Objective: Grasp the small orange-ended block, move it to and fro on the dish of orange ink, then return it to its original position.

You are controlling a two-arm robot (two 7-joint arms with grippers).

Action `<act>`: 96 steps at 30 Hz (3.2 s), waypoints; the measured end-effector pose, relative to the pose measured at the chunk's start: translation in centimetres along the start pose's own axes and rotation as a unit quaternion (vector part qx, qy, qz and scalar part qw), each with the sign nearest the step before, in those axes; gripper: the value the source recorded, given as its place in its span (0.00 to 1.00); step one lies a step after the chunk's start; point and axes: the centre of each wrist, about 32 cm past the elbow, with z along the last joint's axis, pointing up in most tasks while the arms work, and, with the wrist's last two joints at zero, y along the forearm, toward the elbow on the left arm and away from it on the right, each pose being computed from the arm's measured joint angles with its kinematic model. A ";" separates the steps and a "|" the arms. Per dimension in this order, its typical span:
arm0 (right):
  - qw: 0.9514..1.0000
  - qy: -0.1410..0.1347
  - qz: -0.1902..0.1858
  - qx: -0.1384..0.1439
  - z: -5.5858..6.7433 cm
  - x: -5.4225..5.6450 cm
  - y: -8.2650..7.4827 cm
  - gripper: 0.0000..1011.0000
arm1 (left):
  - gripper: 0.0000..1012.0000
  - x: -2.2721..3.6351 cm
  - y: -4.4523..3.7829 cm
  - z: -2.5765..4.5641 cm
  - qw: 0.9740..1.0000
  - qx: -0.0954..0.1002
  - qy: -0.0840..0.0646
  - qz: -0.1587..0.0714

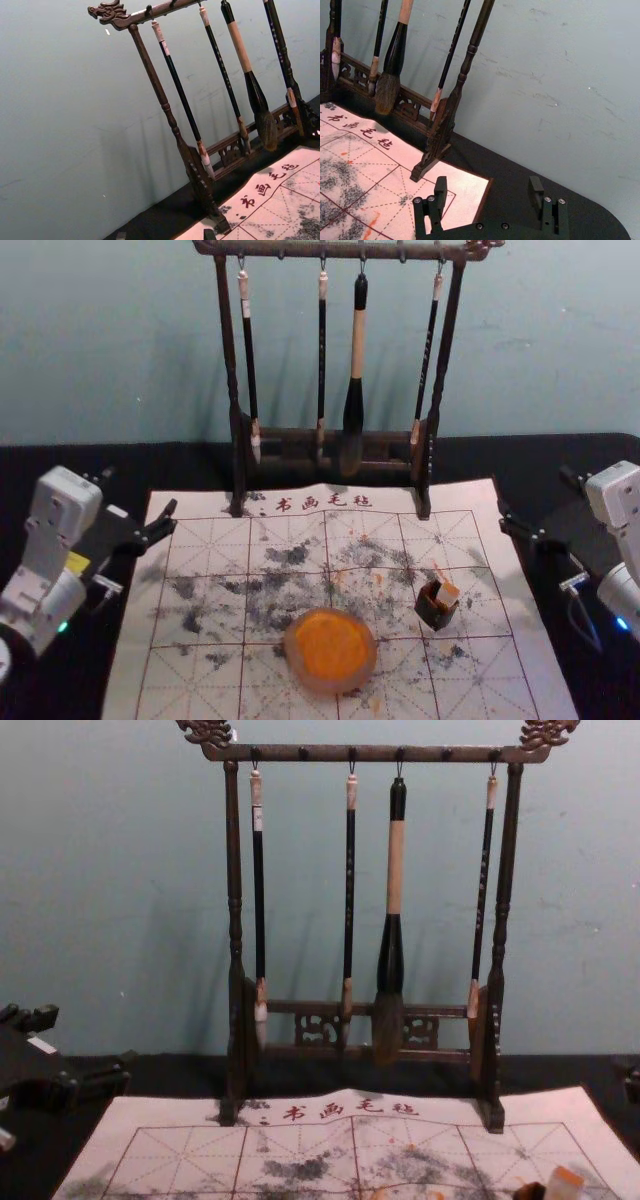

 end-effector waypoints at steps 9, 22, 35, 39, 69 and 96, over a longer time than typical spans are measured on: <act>1.000 0.000 0.000 0.000 0.0 0.0 0.0 0.99 | 0.99 0.00 0.00 0.00 1.000 0.000 0.000 0.000; 1.000 0.000 0.000 0.000 0.0 0.0 0.0 0.99 | 0.99 -0.01 0.00 0.00 1.000 0.000 0.000 0.000; 1.000 0.000 0.000 0.000 0.0 0.0 0.0 0.99 | 0.99 0.00 0.00 0.00 1.000 0.000 0.000 0.000; 1.000 0.001 0.004 0.002 0.2 0.3 -0.1 0.99 | 0.99 0.00 0.00 0.00 1.000 0.000 0.000 0.000; 0.977 0.054 0.206 0.025 1.6 -1.8 -4.6 0.99 | 0.99 -0.01 0.00 0.00 1.000 0.000 0.000 0.000; 0.972 0.067 0.225 -0.026 -0.3 -2.6 -3.3 0.99 | 0.99 0.00 0.00 0.00 1.000 0.000 0.000 0.000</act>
